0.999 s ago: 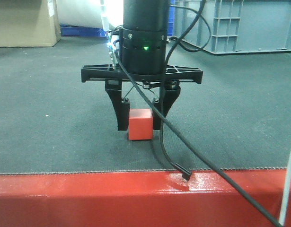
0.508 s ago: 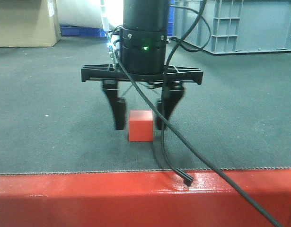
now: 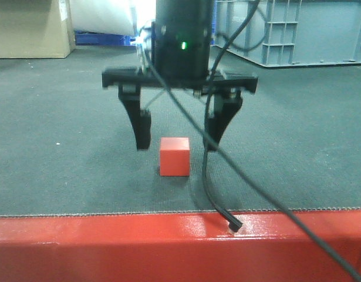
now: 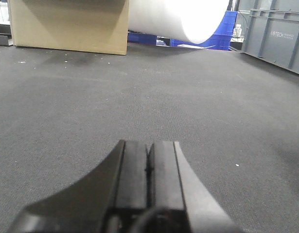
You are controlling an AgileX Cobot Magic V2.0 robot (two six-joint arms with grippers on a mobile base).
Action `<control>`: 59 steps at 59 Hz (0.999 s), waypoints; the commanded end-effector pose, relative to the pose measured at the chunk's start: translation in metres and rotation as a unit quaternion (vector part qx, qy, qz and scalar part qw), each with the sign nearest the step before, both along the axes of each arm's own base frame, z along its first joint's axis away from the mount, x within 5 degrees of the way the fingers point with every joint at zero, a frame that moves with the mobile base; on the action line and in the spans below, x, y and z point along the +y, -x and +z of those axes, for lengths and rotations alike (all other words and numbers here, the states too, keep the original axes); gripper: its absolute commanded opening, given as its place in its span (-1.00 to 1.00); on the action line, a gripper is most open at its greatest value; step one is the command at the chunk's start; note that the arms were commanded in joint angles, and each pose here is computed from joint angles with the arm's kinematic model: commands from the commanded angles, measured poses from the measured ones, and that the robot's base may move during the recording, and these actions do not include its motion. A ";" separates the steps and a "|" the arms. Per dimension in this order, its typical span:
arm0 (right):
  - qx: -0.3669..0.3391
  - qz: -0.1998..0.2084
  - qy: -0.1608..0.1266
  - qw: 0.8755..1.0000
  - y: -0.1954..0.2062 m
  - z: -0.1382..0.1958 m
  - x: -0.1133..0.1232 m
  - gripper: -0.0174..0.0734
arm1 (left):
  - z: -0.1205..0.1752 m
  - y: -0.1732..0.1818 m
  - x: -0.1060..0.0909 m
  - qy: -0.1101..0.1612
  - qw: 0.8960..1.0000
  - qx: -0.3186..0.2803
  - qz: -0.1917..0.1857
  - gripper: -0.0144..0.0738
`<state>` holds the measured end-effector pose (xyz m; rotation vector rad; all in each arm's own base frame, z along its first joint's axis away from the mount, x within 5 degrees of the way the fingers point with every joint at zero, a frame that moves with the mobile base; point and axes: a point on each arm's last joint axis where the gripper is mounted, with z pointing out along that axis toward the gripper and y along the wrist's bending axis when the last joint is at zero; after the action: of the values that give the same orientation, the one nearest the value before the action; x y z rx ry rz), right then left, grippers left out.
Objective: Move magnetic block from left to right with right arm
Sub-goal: 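Open the right gripper and raise it away from the cube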
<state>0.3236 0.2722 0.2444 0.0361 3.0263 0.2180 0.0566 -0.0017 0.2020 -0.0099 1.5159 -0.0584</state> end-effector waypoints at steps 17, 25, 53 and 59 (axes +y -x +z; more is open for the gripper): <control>-0.101 0.042 -0.061 0.992 0.026 0.092 -0.020 0.77 | 0.005 0.001 0.000 0.004 0.999 -0.043 -0.002 -0.94; -0.116 0.056 -0.065 0.990 0.038 0.104 -0.033 0.58 | 0.005 0.001 0.000 0.004 0.999 -0.043 -0.002 -0.94; -0.207 0.056 -0.075 0.974 0.077 0.110 -0.110 -0.49 | 0.005 0.001 0.000 0.004 0.999 -0.043 -0.002 -0.94; -0.236 0.069 -0.066 0.967 0.084 0.108 -0.133 -0.49 | 0.005 0.001 0.000 0.004 0.999 -0.043 -0.002 -0.94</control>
<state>0.2470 0.1590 0.3308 -0.1417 2.6949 0.3558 0.0566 -0.0017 0.2020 -0.0099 1.5159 -0.0584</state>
